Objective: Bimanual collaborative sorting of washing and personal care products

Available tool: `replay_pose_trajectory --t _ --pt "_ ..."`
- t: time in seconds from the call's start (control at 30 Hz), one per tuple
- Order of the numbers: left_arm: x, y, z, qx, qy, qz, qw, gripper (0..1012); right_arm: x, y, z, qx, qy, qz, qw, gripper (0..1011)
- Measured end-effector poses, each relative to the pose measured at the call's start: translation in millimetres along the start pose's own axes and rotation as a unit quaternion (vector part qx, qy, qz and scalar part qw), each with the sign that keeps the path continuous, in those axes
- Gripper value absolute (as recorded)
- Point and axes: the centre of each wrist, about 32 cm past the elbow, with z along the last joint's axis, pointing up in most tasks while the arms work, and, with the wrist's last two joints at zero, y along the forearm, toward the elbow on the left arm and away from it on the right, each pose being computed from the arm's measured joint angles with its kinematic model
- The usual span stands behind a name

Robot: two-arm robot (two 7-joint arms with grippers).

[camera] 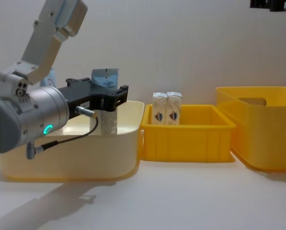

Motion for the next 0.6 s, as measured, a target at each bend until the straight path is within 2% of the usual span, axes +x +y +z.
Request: replay_pose_trajectory --t 0.07,0.13,0.2,0.37,0.6 --pt "-0.2 -0.4 0.0 0.0 0.0 0.0 1.0 522 0.0 0.0 0.0 0.0 0.0 0.0 1.0 1001" --pt "-0.2 -0.9 0.4 -0.001 0.0 -0.001 1.0 416 0.0 0.0 0.0 0.0 0.0 0.0 1.0 1001" --pt "-0.3 -1.0 0.5 -0.001 0.0 -0.001 1.0 382 0.0 0.0 0.0 0.0 0.0 0.0 1.0 1001" --pt "-0.5 -1.5 0.6 -0.001 0.0 -0.001 1.0 201 0.0 0.0 0.0 0.0 0.0 0.0 1.0 1001" --pt "-0.7 -1.9 0.7 -0.001 -0.001 -0.002 1.0 144 0.0 0.0 0.0 0.0 0.0 0.0 1.0 1001"
